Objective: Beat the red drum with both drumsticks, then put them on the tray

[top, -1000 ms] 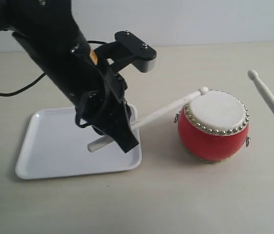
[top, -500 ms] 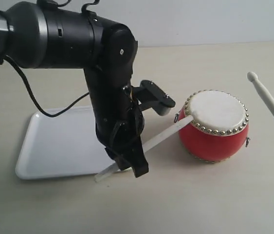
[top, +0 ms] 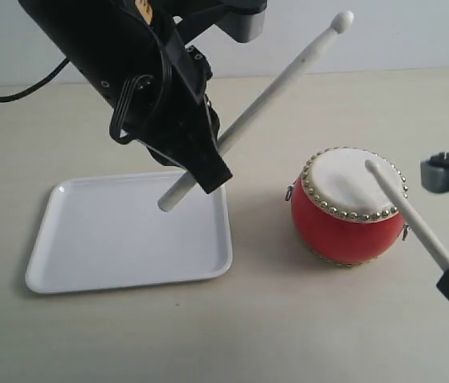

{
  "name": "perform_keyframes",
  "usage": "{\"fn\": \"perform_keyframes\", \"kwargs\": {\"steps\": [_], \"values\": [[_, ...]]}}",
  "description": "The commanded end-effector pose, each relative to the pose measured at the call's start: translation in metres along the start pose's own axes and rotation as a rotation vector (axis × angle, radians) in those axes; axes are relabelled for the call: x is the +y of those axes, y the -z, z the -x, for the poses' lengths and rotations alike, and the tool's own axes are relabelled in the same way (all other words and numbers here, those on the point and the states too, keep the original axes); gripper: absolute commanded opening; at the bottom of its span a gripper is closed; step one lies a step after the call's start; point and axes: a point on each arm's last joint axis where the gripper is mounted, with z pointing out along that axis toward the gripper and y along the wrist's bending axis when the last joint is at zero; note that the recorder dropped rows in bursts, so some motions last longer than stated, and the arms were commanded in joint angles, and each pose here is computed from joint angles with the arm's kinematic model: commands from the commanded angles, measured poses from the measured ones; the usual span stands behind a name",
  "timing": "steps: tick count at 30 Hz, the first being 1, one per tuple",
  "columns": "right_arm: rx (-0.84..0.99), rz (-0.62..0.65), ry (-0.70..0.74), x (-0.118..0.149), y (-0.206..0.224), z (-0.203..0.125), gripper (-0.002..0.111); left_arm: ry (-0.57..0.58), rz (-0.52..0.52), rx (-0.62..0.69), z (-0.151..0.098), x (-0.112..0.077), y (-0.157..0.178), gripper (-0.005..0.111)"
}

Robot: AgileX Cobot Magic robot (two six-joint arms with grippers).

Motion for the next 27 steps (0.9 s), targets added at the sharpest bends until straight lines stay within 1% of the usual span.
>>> {"fn": "perform_keyframes", "kwargs": {"steps": [1, 6, 8, 11, 14, 16, 19, 22, 25, 27], "values": [[-0.216, 0.004, 0.008, 0.006, 0.044, -0.004, 0.0, 0.03, -0.065, 0.059, -0.001, -0.002, -0.024, 0.0], [-0.399, -0.001, 0.009, 0.012, 0.08, -0.02, 0.0, 0.049, -0.141, 0.224, -0.006, -0.001, -0.077, 0.0], [-0.434, 0.007, 0.012, 0.014, 0.086, -0.025, 0.0, 0.021, -0.162, 0.279, -0.008, -0.006, -0.096, 0.0], [-0.458, 0.002, 0.016, 0.014, 0.09, -0.03, 0.0, -0.016, -0.177, 0.323, -0.008, -0.016, -0.12, 0.0], [-0.466, 0.0, 0.016, 0.014, 0.091, -0.032, 0.0, -0.015, -0.195, 0.371, -0.007, -0.016, -0.138, 0.0], [-0.466, 0.0, 0.016, 0.014, 0.091, -0.032, 0.0, -0.016, -0.202, 0.392, -0.005, -0.015, -0.138, 0.0], [-0.46, -0.028, 0.018, 0.012, 0.09, -0.031, 0.0, -0.028, -0.196, 0.393, 0.001, -0.012, -0.126, 0.0], [-0.429, -0.076, 0.006, 0.006, 0.084, -0.029, 0.0, -0.034, -0.174, 0.341, 0.009, -0.008, -0.106, 0.0], [-0.396, -0.067, 0.002, 0.006, 0.076, -0.028, 0.0, -0.034, -0.16, 0.302, 0.013, -0.005, -0.092, 0.0], [-0.341, -0.063, -0.004, 0.004, 0.064, -0.026, 0.0, -0.03, -0.151, 0.284, 0.013, -0.002, -0.084, 0.0]]}}
